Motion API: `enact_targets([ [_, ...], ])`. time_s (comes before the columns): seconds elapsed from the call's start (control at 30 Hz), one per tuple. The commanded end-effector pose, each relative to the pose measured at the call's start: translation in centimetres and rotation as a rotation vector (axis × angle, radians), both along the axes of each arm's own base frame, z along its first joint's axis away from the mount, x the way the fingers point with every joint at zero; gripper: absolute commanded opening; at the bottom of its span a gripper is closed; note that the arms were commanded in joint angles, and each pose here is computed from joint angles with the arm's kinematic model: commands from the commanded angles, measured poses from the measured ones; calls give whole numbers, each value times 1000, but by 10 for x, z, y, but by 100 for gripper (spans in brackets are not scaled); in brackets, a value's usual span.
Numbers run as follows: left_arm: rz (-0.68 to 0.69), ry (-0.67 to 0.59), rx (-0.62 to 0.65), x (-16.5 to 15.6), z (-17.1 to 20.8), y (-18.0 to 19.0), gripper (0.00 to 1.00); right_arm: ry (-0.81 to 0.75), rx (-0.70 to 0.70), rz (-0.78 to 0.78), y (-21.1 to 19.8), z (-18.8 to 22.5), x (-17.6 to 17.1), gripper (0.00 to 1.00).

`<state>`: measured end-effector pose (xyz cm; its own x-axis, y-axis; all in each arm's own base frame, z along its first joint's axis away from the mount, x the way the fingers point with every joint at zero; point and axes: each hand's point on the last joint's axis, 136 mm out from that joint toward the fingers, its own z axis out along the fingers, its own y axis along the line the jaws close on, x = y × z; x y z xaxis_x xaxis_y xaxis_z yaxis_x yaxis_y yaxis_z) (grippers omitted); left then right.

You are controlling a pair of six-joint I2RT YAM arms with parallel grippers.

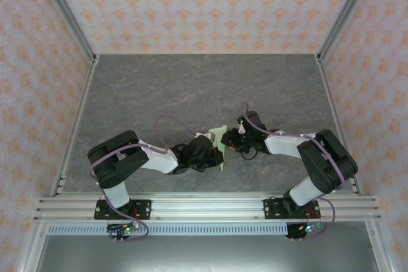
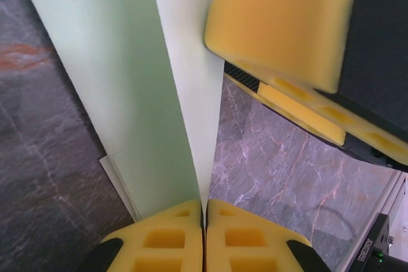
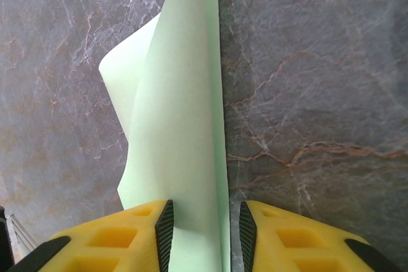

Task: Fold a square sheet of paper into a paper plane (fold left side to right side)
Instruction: Fold the wing for the fifth time at the center of the table.

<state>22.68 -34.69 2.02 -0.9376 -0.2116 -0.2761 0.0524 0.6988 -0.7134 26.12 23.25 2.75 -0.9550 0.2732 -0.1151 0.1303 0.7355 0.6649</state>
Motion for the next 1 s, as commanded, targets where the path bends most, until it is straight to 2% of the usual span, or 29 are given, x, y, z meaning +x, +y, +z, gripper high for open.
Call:
enact_targets([
  [0.0, 11, 17, 3, -1, -7, 3, 8, 13, -9, 4, 5, -1, 4, 35],
  [0.4, -5, -22, 4, 1, 10, 4, 25, 77, -70, 9, -1, -20, -4, 34],
  [0.7, 35, -49, -7, 7, 29, 28, 39, 76, -65, 18, 0, -20, -4, 33],
  [0.87, 79, -24, -25, 20, 37, 49, 41, 77, -63, 23, 1, -20, -5, 33],
  [0.97, 72, -12, -67, 30, 43, 46, 41, 74, -61, 24, 2, -19, -4, 33],
])
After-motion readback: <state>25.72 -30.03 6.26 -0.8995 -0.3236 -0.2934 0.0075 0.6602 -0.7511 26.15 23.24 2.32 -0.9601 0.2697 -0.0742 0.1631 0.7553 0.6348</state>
